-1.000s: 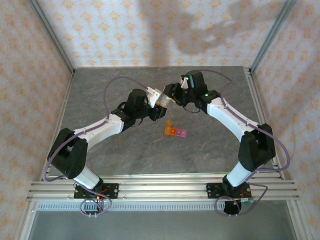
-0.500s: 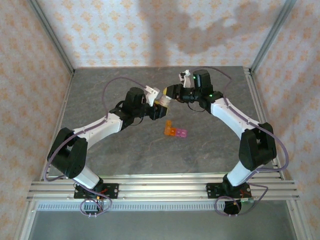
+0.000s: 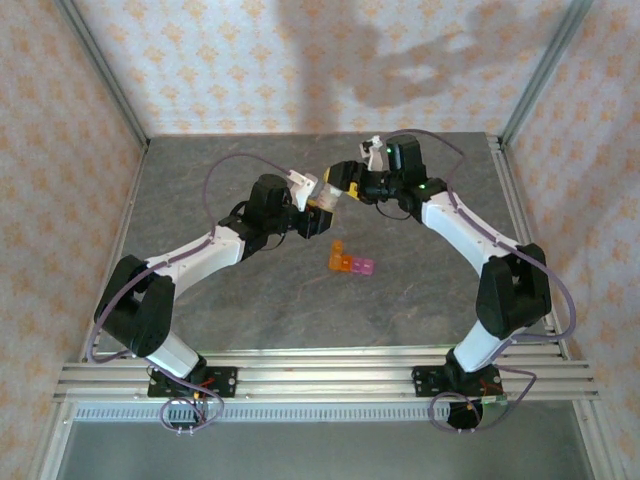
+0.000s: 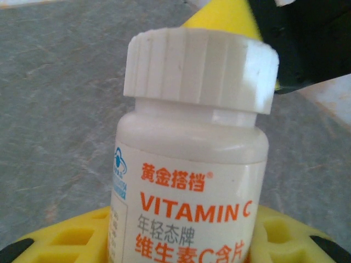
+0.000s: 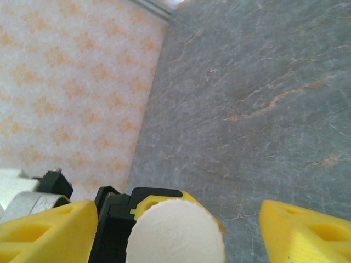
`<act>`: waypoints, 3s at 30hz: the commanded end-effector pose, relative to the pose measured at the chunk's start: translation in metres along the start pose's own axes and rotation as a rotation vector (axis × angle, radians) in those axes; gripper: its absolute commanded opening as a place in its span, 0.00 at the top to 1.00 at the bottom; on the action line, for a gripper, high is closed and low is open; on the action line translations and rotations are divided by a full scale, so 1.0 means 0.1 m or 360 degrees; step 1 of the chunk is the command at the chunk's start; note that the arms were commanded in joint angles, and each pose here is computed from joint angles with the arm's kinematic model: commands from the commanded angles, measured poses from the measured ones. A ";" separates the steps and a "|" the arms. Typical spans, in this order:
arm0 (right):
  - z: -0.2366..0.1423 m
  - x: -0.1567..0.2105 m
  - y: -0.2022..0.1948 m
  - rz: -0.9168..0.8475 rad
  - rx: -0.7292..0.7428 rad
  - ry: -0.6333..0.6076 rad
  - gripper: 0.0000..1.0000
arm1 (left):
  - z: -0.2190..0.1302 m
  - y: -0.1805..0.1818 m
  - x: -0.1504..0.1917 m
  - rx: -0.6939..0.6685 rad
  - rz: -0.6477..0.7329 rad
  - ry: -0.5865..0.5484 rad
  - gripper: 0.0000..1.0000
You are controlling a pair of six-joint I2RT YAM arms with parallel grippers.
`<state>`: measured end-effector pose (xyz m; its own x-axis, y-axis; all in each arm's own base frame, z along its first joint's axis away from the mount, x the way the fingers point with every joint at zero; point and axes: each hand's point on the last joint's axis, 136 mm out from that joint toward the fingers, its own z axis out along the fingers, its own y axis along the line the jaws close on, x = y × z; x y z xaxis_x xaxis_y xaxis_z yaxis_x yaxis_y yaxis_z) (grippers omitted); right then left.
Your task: Sort the pills into containers
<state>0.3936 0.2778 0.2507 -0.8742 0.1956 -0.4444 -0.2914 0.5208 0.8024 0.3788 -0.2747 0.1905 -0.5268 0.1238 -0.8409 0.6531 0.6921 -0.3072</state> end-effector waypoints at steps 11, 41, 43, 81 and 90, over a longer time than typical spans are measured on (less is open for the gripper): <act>-0.18 -0.21 -0.17 0.0430 0.0239 -0.0258 0.23 | -0.06 0.11 -0.07 -0.0289 0.0339 0.0025 1.00; 0.16 0.12 -0.05 0.0079 0.0116 -0.0040 0.66 | -0.08 -0.12 -0.24 -0.0115 0.0241 -0.0070 1.00; 0.11 0.10 0.06 -0.0137 -0.0006 -0.0042 0.66 | -0.13 -0.22 -0.27 0.0004 0.0184 -0.0090 1.00; 0.04 0.01 -0.05 0.0432 0.0175 -0.0081 0.24 | -0.09 0.11 -0.04 -0.0382 0.0437 0.0053 1.00; 0.16 0.17 -0.05 0.0448 0.0148 -0.0016 0.37 | -0.07 0.11 -0.08 -0.0387 0.0438 0.0047 1.00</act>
<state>0.3879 0.2867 0.2341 -0.9104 0.3543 -0.2136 0.0097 0.5345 0.8451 0.3798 -0.2587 0.1824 -0.4027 0.3378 -0.8507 0.6284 0.7778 0.0113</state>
